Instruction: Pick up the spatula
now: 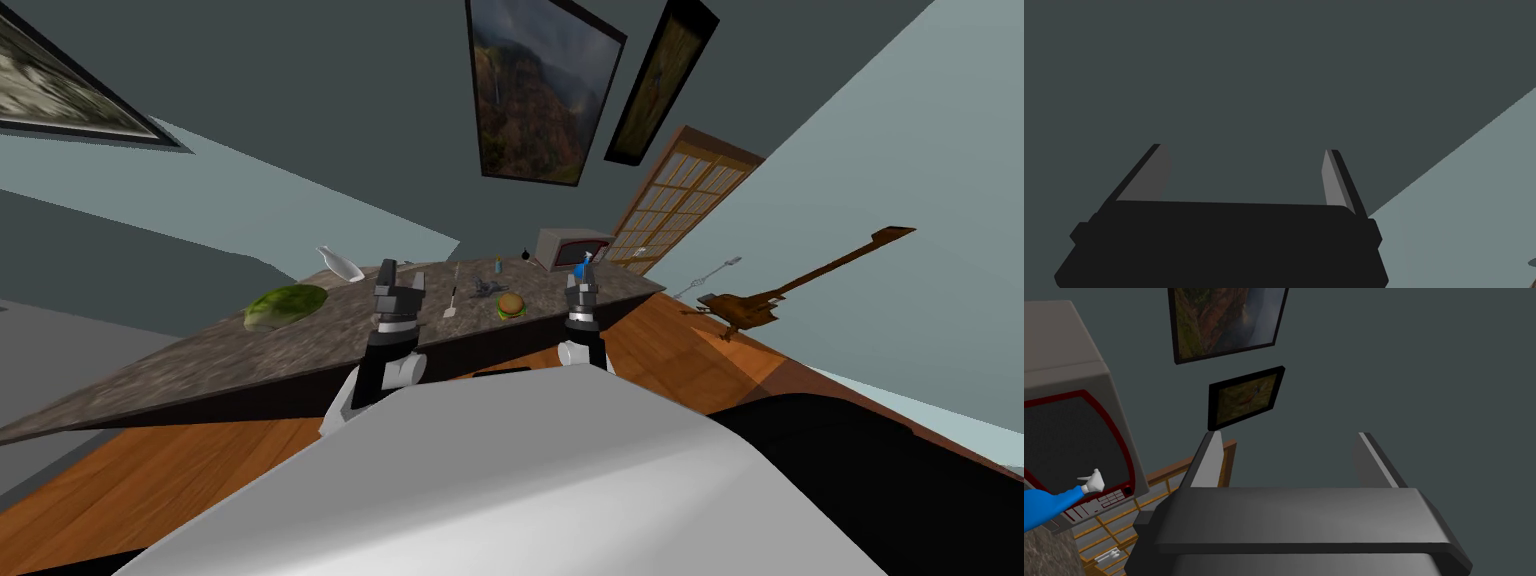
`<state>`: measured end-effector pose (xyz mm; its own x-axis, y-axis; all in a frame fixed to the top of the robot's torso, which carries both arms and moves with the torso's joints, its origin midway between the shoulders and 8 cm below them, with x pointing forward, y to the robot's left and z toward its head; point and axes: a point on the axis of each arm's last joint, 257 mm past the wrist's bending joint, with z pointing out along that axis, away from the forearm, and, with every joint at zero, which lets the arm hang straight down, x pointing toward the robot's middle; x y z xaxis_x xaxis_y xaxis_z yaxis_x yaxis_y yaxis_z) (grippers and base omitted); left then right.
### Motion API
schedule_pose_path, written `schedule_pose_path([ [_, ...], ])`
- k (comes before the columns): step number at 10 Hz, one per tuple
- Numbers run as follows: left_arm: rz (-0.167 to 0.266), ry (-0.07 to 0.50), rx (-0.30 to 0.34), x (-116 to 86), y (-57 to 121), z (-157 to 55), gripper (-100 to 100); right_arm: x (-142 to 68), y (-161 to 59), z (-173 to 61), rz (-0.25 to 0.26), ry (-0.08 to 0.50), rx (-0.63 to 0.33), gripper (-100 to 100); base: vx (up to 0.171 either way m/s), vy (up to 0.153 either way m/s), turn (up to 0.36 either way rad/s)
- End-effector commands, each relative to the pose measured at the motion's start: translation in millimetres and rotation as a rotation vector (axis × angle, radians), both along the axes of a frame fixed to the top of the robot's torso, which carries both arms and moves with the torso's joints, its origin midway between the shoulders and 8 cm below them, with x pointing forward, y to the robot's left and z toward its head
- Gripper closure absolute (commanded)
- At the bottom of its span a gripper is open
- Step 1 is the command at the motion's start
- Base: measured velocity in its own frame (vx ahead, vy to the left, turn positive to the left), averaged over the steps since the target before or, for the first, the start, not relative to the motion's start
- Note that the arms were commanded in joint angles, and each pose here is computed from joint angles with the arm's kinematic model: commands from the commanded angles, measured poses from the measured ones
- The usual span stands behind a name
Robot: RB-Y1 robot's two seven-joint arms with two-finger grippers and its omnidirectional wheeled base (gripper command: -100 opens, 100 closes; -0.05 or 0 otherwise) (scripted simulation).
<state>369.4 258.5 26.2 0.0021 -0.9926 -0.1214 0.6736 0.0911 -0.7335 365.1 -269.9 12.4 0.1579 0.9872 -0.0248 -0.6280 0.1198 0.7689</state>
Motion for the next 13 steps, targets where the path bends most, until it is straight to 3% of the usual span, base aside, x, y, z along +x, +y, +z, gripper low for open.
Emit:
schedule_pose_path([
  [1, -0.048, 0.016, -0.017, 6, -0.2, 2, -100, 0, 0, 0, 0.000, 0.000, 0.000, 0, -0.052, 0.037, -0.172],
  [8, -0.165, 0.087, 0.014, 25, -4.9, -1, -100, 0, 0, 0, 0.000, 0.000, 0.000, 0, -0.036, 0.030, -0.085],
  [11, -0.226, 0.154, 0.004, 40, -4.7, -9, -100, 0, 0, 0, 0.000, 0.000, 0.000, 0, -0.038, 0.037, -0.119],
  [12, -0.232, 0.160, 0.033, 40, -6.2, -9, -100, 0, 0, 0, 0.000, 0.000, 0.000, 0, -0.033, 0.038, -0.089],
  [13, -0.256, 0.199, 0.013, 48, -4.9, -15, -100, 0, 0, 0, 0.000, 0.000, 0.000, 0, -0.043, 0.039, -0.191],
])
